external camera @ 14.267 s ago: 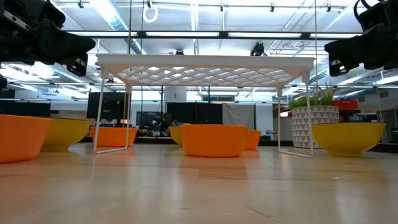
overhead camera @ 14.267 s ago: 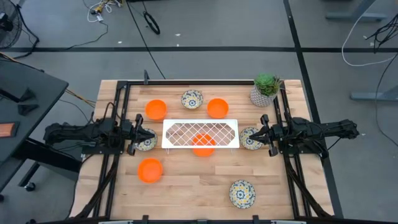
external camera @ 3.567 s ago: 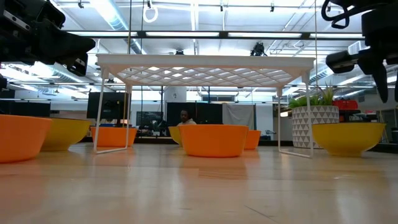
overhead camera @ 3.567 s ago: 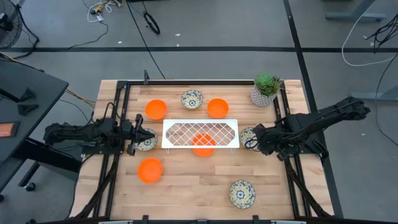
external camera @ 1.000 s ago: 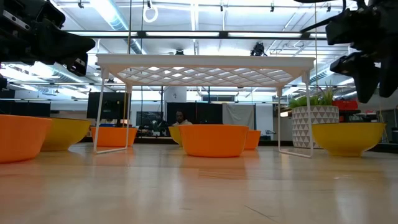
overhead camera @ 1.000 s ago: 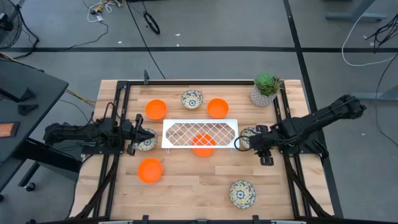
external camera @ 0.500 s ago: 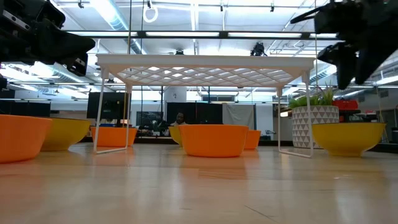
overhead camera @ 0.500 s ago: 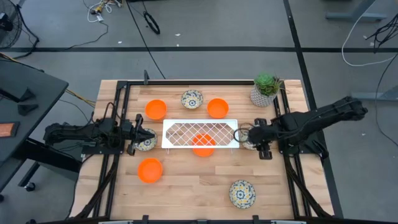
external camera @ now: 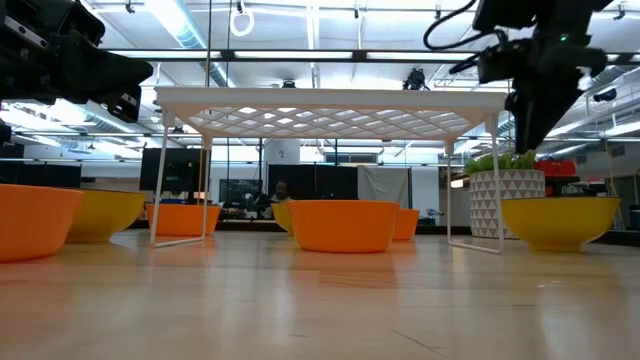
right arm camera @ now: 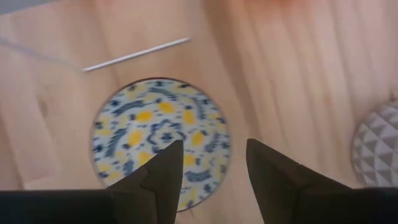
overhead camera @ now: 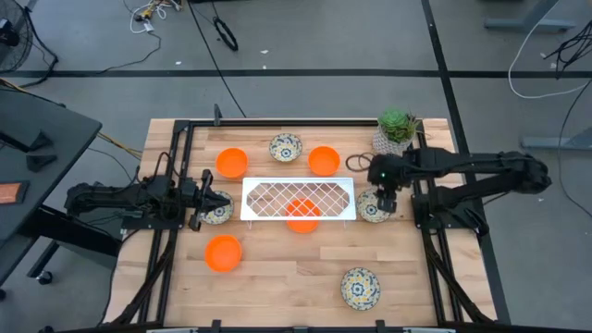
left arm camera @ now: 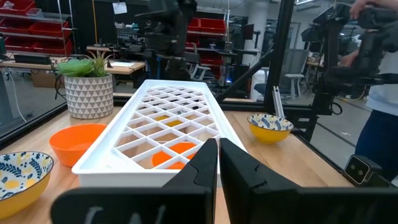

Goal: Pick & Place Mini bowls
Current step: Put the white patterned bowl on the shelf

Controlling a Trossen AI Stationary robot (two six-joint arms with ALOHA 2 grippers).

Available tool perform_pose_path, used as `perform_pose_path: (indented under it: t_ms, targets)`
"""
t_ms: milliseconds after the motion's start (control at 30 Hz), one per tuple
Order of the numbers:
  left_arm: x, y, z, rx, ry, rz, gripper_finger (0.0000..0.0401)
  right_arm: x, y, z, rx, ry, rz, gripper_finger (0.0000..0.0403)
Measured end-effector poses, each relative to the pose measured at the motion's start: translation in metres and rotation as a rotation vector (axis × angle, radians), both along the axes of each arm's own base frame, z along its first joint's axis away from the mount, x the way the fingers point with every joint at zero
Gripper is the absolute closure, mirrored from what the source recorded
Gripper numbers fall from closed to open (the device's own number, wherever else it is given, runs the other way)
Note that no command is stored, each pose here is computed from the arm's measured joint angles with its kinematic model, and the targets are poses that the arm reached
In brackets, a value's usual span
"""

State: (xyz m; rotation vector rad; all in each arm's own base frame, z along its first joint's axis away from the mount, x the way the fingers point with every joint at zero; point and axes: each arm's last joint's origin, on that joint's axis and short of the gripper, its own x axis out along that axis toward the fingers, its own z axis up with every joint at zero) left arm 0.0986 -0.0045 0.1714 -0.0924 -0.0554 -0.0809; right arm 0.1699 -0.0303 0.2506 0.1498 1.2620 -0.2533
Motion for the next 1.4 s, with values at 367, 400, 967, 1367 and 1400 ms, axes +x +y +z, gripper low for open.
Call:
perform_pose_path:
  t_ms: [367, 400, 967, 1367, 1400]
  targets:
    - [0.0, 0.0, 0.0, 0.0, 0.0, 0.0, 0.0378, -0.006, -0.034, -0.003, 0.045, 0.008, 0.068, 0.0224]
    - [0.0, 0.0, 0.0, 0.0, 0.0, 0.0, 0.0378, -0.005, -0.037, -0.005, 0.05, 0.016, 0.066, 0.0224]
    - [0.0, 0.0, 0.0, 0.0, 0.0, 0.0, 0.0378, 0.007, -0.054, -0.025, 0.132, 0.065, 0.171, 0.0224]
    - [0.0, 0.0, 0.0, 0.0, 0.0, 0.001, 0.0378, 0.001, -0.051, -0.047, 0.133, 0.079, 0.278, 0.0224]
    - [0.0, 0.0, 0.0, 0.0, -0.001, 0.0, 0.0378, 0.0, -0.051, -0.048, 0.135, 0.082, 0.278, 0.0224]
